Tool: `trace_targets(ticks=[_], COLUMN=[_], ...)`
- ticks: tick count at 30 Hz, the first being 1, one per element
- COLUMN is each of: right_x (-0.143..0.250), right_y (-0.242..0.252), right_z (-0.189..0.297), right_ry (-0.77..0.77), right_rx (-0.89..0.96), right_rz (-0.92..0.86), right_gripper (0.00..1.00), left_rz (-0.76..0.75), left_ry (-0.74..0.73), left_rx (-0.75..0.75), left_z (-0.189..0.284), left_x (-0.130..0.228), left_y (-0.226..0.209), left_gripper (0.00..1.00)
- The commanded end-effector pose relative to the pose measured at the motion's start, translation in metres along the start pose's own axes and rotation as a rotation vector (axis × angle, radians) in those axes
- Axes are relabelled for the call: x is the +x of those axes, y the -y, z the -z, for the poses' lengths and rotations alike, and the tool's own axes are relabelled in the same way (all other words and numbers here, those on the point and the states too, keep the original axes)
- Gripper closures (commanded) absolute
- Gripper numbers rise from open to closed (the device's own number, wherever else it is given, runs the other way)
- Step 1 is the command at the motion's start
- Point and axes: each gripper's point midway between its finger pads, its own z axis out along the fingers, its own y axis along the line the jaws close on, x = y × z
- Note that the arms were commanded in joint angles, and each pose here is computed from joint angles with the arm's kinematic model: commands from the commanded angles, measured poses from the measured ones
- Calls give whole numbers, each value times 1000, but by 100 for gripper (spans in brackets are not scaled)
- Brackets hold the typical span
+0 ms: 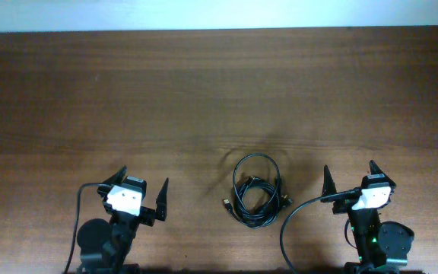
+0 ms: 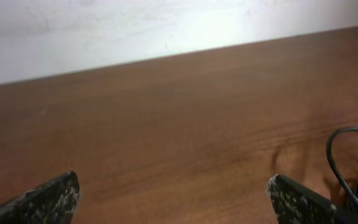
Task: Untangle cables
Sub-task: 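Raise the left gripper and move it toward the black cable bundle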
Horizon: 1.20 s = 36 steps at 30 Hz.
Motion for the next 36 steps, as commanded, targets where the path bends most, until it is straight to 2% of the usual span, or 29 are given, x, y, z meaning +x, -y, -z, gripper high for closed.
trace_targets(ticks=[1,7,16,17,20,29,36], right_x=[1,1,1,1,1,1,1], right_y=[-4,-4,-4,-4,-4,-4,-4], right_z=[0,0,0,0,0,0,0], right_ry=[0,0,0,0,0,0,0], right_rx=[-21,-21,-21,-21,-21,-21,-21], right_rz=[-1,-1,-1,-1,-1,-1,-1], right_gripper=[0,0,0,0,0,0,0], left_rz=[-8,30,53,42,32,73,30], left_ry=[-17,-139,-327,-352,-381,-499,-552], left_rx=[20,38,72,115,199,223,262], left_z=[-1,-11,-17,-19,-23,-31,-28], left_x=[-14,-14,-37,-38,-40,-39,-39], left_y=[1,-2,-7,-2,8,6,18], left_gripper=[1,1,1,1,1,1,1])
